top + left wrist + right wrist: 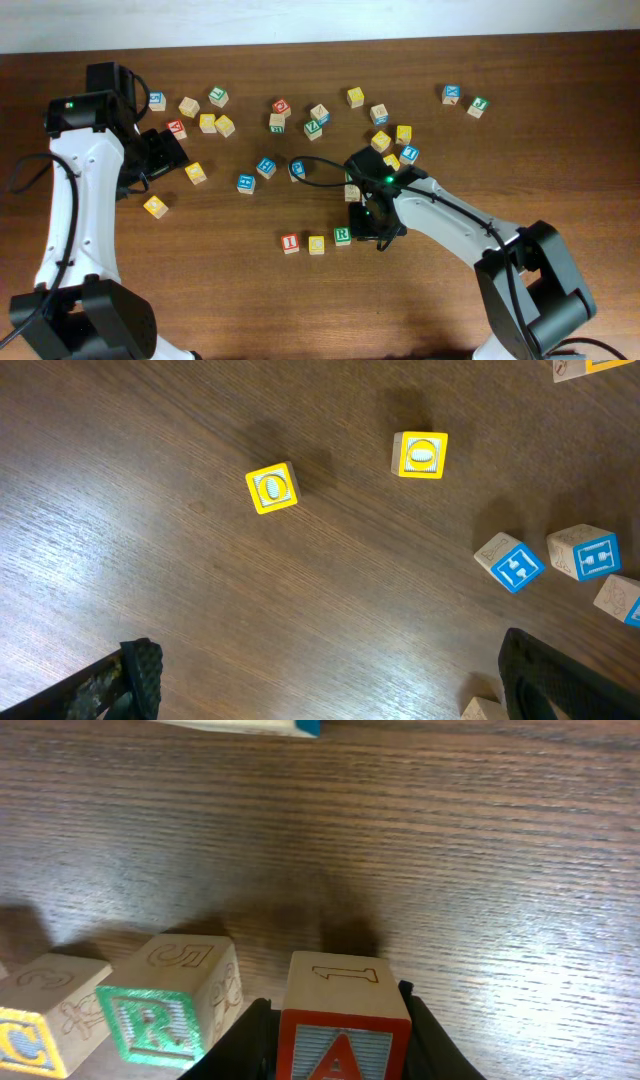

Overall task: Spell out ICRA
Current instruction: 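Carry the red A block and place it right of the R block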

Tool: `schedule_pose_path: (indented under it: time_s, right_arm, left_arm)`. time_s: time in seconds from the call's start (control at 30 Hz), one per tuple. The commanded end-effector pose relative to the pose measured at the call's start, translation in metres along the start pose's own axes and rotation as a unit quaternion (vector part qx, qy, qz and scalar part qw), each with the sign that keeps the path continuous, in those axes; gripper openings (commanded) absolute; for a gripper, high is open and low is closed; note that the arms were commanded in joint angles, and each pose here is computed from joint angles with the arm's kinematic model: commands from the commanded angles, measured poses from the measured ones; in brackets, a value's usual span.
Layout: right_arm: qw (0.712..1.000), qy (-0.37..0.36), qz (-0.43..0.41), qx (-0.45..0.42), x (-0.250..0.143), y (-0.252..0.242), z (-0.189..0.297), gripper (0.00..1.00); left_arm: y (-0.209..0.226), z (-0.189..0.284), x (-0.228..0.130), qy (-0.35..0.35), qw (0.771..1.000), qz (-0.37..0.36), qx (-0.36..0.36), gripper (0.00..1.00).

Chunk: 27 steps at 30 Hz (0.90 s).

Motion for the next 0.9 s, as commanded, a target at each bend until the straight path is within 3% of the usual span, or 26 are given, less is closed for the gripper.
schedule_pose_path:
  time_s: [0.0,0.3,0.37,0.57,0.8,0.87]
  right_arm:
    - [1.000,0.011,-0.003,-0.017,-0.0048,-0.0033,-0.0100,0.26]
    - [1.000,0.019,0.013,-0.017,-0.0111,0.0043,-0.0142,0.27]
    - [1.000,0.019,0.013,-0.018,-0.0112,0.0042,-0.0141,0.34]
    - [0.999,0.014,0.013,-0.025,-0.0095,0.0023,-0.0140,0.35]
    - [0.999,0.011,0.036,-0.023,-0.0080,0.0031,-0.0140,0.25]
    - [0.999,0.011,0.038,-0.023,-0.0082,0.0030,-0.0140,0.33]
  left_arm:
    - [0.0011,0.0005,0.0004,0.000,1.000,0.003,-0.001,0.99]
    - [0.0010,0.0005,0.0004,0.000,1.000,0.003,-0.001,0.99]
    - [0.0010,0.0005,0.0004,0.000,1.000,0.003,-0.001,0.99]
    - [0.0010,0.0005,0.0004,0.000,1.000,0.003,-0.001,0.99]
    - [0.0011,0.0005,0.0004,0.000,1.000,0.003,-0.001,0.99]
    - [0.0011,0.0005,0.0004,0.000,1.000,0.003,-0.001,0.99]
Point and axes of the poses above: each gripper's point midway between its finger pads, its own z axis back along the fingers, its own y axis along the line the jaws close on, x = y × z, the point moved 4 cm from there along z, back along the fingers
